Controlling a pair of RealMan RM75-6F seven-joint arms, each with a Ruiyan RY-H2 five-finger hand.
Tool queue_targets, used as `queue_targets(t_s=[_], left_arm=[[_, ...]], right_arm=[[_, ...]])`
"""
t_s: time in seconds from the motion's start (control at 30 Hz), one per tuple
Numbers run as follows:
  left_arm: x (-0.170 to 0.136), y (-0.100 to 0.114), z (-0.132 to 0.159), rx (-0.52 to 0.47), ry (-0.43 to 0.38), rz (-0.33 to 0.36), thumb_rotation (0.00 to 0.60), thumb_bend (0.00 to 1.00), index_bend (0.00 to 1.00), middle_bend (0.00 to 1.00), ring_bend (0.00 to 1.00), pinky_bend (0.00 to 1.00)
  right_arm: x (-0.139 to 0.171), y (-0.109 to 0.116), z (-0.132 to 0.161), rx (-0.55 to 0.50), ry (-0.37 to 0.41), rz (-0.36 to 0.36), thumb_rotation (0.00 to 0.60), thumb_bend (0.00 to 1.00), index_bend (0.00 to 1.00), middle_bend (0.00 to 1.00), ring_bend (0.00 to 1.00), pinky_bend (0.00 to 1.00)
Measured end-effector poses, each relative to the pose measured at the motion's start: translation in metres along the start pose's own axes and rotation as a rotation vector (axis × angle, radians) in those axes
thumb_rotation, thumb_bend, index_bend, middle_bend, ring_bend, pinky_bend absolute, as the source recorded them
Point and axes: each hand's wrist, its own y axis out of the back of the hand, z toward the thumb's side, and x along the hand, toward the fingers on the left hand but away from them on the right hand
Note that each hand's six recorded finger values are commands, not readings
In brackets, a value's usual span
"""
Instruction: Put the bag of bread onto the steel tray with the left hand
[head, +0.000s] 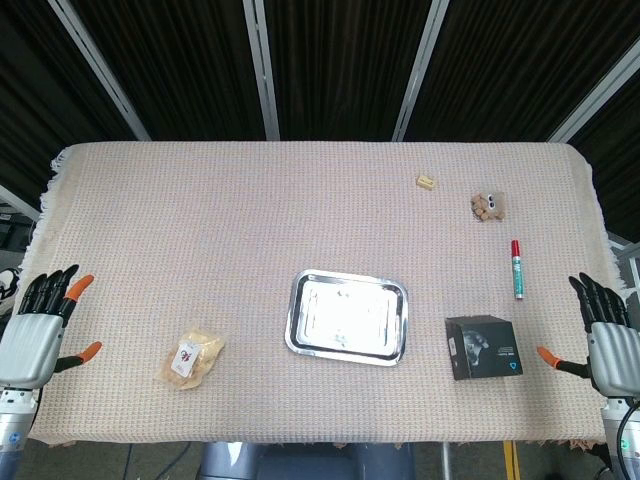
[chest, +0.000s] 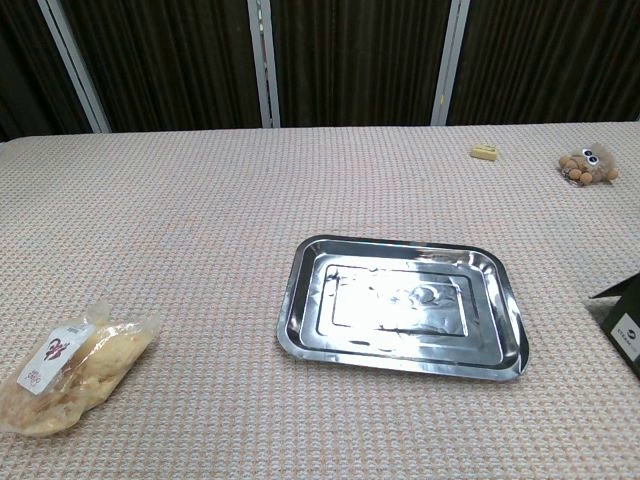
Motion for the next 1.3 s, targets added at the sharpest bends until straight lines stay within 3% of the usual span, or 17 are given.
queue_targets(t_s=[1.1,1.3], left_arm=[[0.0025,0.0027,0.0003,0.011,-0.011,0.005,0.600,0.13,0.14,0.00,0.00,0.00],[0.0047,0.0023,0.0051,0.015,-0.039,-0.011,0.600,0.11,0.19,0.01,0.01,0.00]], right_arm=[[0.0018,0.0033,0.0013,0.004,-0.001,-0.007,0.600,0.04,0.00,0.00,0.00,0.00],[0.0014,0.0027,0.0022,0.002,0.005,-0.005,0.600,0.04,0.00,0.00,0.00,0.00]])
